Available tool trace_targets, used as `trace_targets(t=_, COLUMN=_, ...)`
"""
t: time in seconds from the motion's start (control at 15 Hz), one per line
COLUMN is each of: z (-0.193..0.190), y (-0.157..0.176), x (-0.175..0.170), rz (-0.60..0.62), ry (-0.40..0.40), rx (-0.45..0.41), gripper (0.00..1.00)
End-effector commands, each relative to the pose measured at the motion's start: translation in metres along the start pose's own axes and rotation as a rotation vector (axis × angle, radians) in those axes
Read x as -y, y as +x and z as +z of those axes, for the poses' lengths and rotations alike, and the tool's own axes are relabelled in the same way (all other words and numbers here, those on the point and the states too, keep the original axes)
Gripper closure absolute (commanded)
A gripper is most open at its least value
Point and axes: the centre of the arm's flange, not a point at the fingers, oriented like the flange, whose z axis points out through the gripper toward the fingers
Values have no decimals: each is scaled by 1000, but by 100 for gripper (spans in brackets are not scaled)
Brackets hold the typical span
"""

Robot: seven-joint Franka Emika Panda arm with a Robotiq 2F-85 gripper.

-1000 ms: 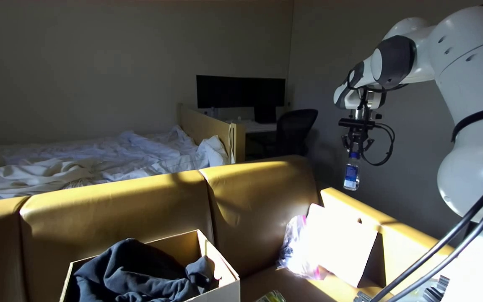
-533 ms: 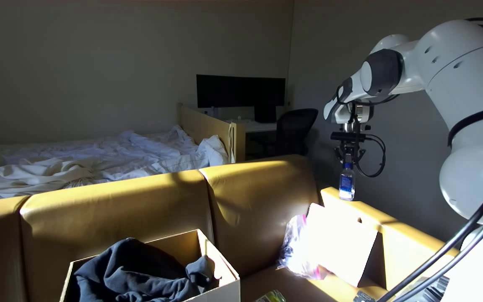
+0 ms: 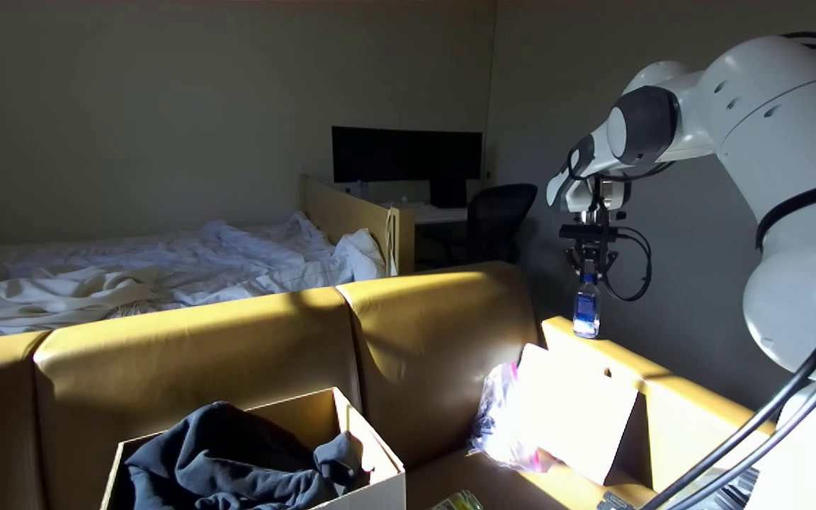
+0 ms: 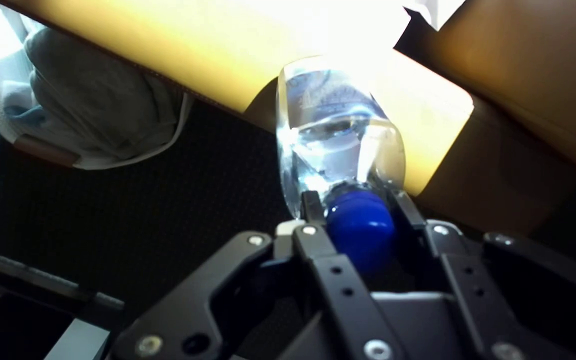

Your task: Pick up the bottle from the box and put it on the sofa

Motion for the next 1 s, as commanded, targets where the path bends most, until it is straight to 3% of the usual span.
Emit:
trace_targets(t=0.0, z=-4, y=-20, x=-1, rz=-29, ry=-14, rx=5, gripper=34)
trace_targets(t=0.33, z=-27, y=-29, x=4, rz=-64, ry=-49, rx=44, gripper=2)
trace_targets(t=0.6, z=-58, y=-32, x=2, rz=-85, ry=-81, rx=140, gripper=0)
trace_targets(t=0.93, z=-102, y=-39, x=11, rz=-109, ry=-96, rx=189, gripper=0)
